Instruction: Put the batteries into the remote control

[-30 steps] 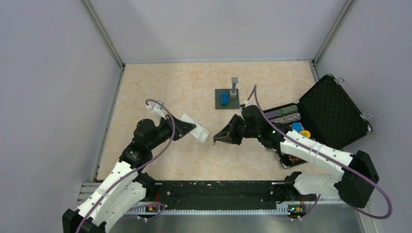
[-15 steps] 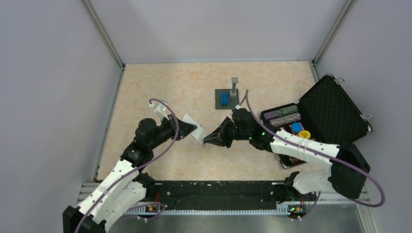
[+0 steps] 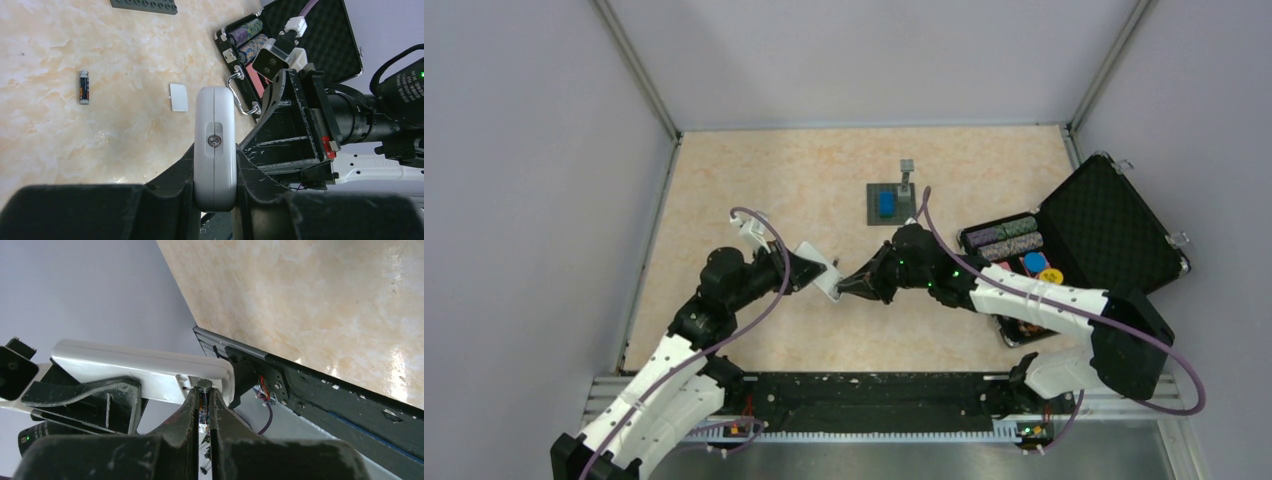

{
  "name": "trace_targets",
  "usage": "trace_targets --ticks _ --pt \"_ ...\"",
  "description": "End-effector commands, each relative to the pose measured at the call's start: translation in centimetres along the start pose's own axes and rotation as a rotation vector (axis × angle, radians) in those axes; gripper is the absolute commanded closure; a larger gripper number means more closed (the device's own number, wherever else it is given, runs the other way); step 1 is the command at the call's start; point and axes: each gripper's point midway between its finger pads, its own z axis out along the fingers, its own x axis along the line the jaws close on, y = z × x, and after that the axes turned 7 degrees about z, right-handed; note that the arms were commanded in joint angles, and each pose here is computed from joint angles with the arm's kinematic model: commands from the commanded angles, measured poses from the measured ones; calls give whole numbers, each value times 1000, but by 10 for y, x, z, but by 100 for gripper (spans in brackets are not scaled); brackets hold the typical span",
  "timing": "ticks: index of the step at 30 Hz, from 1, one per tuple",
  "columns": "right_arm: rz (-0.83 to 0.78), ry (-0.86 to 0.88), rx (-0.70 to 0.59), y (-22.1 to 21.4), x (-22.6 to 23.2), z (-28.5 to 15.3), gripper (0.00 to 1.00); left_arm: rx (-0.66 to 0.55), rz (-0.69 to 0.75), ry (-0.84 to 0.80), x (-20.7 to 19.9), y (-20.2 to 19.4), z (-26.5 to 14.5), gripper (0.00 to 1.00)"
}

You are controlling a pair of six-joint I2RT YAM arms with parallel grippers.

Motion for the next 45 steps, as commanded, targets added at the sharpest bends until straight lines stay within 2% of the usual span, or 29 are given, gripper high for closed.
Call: trace_targets --ticks 1,16,45 --pt "6 53 20 -10 23 3 99 -26 35 -38 -11 7 -5 100" --pt "61 31 41 -18 13 9 99 -22 75 38 4 8 -4 100" --pt "157 -52 69 -24 -17 21 100 -28 78 44 5 9 -4 100"
